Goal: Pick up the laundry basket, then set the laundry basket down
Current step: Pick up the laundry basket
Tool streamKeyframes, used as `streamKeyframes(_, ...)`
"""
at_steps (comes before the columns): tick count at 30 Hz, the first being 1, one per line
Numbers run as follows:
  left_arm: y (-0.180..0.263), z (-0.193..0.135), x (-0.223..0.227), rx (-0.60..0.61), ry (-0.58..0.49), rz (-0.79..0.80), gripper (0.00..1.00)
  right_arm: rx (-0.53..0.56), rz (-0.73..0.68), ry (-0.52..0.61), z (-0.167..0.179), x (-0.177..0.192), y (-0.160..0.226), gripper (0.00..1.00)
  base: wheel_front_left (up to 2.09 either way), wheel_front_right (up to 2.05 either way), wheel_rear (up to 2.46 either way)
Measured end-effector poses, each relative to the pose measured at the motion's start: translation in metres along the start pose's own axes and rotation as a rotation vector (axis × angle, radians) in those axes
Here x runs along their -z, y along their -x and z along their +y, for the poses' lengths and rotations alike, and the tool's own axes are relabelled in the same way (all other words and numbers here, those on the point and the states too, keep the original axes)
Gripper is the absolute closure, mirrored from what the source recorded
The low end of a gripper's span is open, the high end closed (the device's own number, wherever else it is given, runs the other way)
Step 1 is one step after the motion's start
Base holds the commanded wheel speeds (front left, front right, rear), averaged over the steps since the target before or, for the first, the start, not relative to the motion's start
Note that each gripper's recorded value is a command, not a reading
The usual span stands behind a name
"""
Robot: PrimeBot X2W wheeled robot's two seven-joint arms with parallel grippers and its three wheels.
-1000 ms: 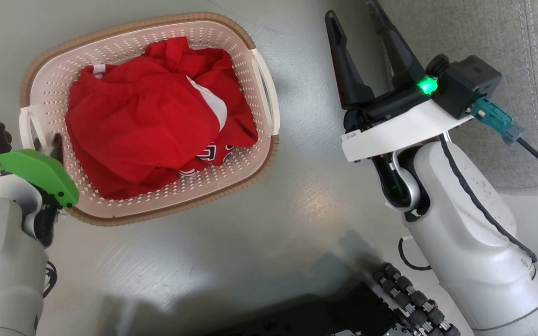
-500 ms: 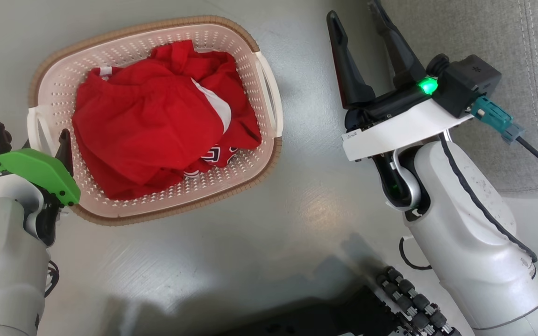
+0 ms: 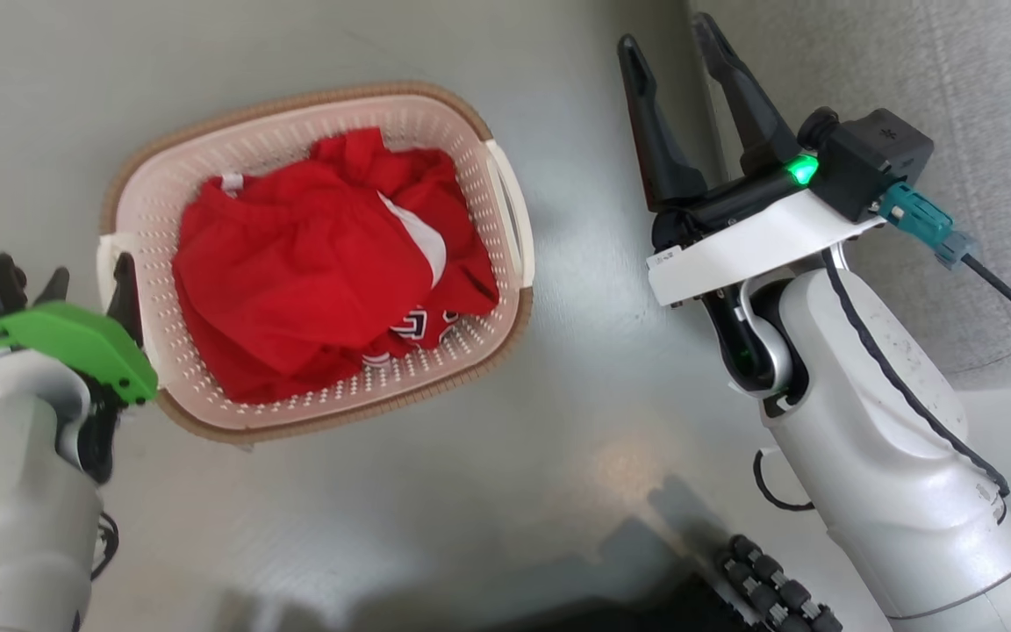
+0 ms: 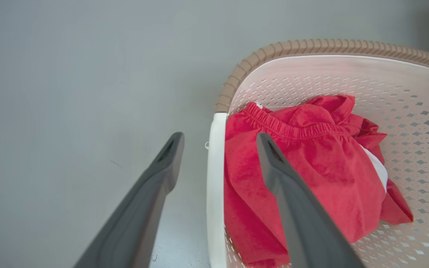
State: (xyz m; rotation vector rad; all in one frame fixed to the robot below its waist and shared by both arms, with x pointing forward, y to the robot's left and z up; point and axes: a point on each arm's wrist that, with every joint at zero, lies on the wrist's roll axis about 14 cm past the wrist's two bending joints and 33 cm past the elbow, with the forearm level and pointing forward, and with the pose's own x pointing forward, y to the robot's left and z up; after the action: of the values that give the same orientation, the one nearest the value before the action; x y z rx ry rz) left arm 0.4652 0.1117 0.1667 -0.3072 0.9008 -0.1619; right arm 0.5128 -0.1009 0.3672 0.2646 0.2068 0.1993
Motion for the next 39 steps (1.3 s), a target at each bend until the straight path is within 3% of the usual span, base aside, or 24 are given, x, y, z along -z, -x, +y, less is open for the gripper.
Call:
streamKeyframes(9, 0.03, -0.011, -0.039, 0.02, -0.009, -0.159, 0.0, 0.008, -0.025, 0.003, 0.003, -0.02, 0.017, 0.0, 0.0, 0.0, 0.0)
streamKeyframes(22, 0.088, -0.053, -0.093, 0.115, -0.03, -0.354, 0.0, 0.007, -0.075, 0.006, 0.014, -0.05, 0.051, 0.0, 0.0, 0.0, 0.0)
streamKeyframes(25, 0.107, -0.06, -0.122, 0.137, -0.023, -0.452, 0.0, 0.008, -0.09, 0.015, 0.016, -0.057, 0.059, 0.0, 0.0, 0.0, 0.0)
streamKeyframes(29, 0.136, -0.063, -0.154, 0.144, -0.017, -0.568, 0.0, 0.004, -0.106, 0.015, 0.02, -0.065, 0.071, 0.0, 0.0, 0.0, 0.0)
streamKeyframes(39, 0.204, -0.061, -0.171, 0.122, -0.039, -0.731, 0.0, -0.028, -0.161, 0.032, 0.036, -0.086, 0.101, 0.0, 0.0, 0.0, 0.0)
